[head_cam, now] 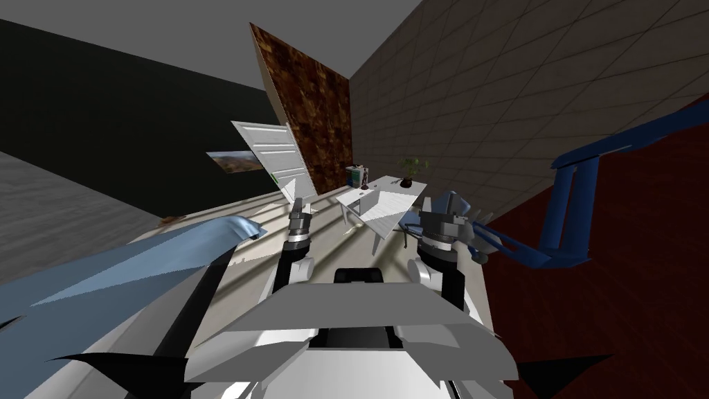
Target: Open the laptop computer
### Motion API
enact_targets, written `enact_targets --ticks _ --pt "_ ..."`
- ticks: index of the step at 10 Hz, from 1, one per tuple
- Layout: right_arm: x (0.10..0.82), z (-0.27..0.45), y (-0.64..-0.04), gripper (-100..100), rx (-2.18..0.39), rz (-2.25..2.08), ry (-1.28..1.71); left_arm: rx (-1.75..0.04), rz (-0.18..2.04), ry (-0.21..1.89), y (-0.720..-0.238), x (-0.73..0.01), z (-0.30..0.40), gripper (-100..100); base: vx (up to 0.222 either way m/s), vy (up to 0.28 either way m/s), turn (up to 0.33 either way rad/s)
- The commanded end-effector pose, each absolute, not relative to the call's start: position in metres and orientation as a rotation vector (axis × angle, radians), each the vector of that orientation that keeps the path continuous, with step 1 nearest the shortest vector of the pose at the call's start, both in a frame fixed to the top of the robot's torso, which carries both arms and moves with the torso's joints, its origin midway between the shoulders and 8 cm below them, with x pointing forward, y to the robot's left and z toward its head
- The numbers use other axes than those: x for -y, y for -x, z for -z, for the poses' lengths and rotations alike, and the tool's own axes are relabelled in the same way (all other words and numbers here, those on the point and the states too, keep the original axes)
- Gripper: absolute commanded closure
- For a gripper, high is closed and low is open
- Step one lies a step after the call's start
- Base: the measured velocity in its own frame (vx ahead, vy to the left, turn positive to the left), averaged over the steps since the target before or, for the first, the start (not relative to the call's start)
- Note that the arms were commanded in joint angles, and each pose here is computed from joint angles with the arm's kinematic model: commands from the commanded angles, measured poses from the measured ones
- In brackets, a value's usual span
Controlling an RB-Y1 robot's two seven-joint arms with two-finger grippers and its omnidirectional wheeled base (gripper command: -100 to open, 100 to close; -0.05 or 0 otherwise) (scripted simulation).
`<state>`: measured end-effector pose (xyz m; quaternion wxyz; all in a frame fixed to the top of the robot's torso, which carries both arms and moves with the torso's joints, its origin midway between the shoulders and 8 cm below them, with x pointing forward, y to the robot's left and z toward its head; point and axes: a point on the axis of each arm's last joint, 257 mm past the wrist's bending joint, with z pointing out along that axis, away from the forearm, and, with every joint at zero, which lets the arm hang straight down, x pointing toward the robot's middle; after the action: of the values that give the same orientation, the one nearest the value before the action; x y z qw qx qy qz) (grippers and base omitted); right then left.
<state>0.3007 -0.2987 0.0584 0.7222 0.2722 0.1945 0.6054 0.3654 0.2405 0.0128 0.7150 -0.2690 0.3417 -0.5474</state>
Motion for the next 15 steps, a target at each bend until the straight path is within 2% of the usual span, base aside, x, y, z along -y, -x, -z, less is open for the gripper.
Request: enact_targets --ticks 1,4,5,15 --pt "0.299 -0.058 -0.301 0 -0.430 -1.337 -0.601 -0.757 1.212 0.596 -0.365 -0.241 -0.013 0 0.000 0.000 0.000" --pt "0.299 -0.058 -0.301 0 -0.430 -1.337 -0.601 -0.757 1.212 0.596 -0.365 -0.240 -0.013 0 0.000 0.000 0.000" --pt "0.299 -0.058 -0.301 0 -0.430 -1.337 -0.601 -0.801 1.213 0.572 -0.369 -0.235 -0.009 -100 0.020 -0.003 -0.104" --pt "0.299 -0.058 -0.301 0 -0.430 -1.337 -0.602 -1.011 1.207 0.590 -0.403 -0.218 0.023 -100 0.052 0.007 -0.158"
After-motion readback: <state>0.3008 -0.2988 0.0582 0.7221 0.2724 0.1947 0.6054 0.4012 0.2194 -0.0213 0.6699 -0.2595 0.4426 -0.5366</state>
